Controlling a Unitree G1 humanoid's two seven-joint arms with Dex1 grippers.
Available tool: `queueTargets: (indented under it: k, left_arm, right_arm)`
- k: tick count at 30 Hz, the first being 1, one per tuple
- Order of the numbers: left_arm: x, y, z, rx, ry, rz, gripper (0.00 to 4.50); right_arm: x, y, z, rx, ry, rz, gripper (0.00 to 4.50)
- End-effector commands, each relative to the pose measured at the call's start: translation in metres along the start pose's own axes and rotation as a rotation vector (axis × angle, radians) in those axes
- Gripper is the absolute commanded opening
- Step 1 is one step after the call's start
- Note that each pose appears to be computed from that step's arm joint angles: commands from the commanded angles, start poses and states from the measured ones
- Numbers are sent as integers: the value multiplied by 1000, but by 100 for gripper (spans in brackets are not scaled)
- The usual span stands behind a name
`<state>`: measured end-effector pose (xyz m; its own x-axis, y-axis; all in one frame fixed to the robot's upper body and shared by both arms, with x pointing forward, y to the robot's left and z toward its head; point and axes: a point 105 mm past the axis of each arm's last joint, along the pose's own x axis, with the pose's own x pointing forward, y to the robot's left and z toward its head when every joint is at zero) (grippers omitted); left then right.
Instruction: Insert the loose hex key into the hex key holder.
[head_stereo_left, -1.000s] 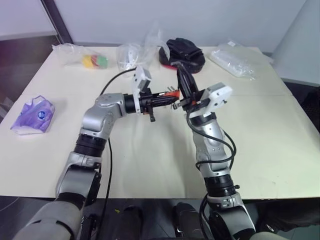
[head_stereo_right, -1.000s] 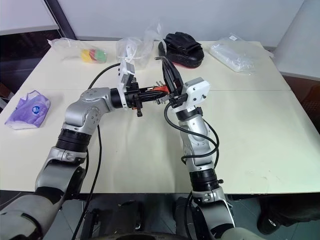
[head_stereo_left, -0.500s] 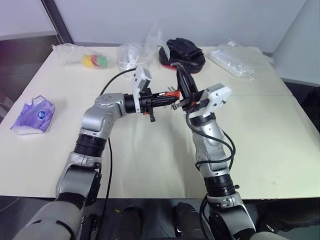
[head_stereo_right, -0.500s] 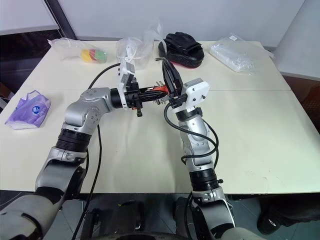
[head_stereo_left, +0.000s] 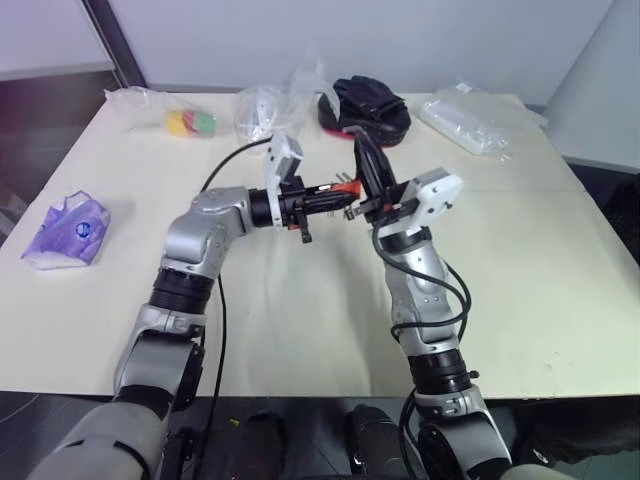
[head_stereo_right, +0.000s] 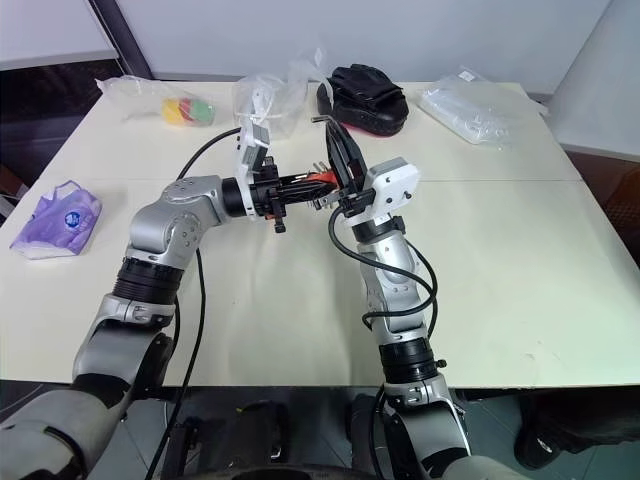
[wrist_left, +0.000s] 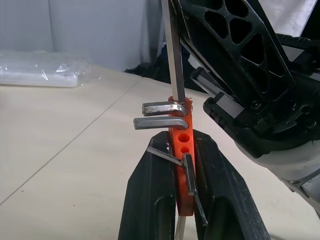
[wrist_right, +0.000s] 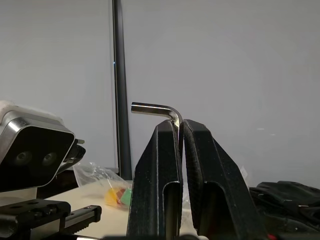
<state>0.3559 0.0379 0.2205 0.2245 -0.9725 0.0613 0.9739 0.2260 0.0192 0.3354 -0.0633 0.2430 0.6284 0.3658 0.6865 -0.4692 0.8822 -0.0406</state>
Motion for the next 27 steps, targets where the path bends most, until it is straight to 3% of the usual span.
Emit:
queueTargets:
  k: [1, 27]
  left_arm:
    - [0, -3, 27, 70, -74, -14, 0]
    - [1, -3, 27, 82, -72, -12, 0]
  right_arm:
    - [-3, -6, 6, 3, -11, -25, 5]
    - [-9, 2, 6, -86, 20, 44, 5]
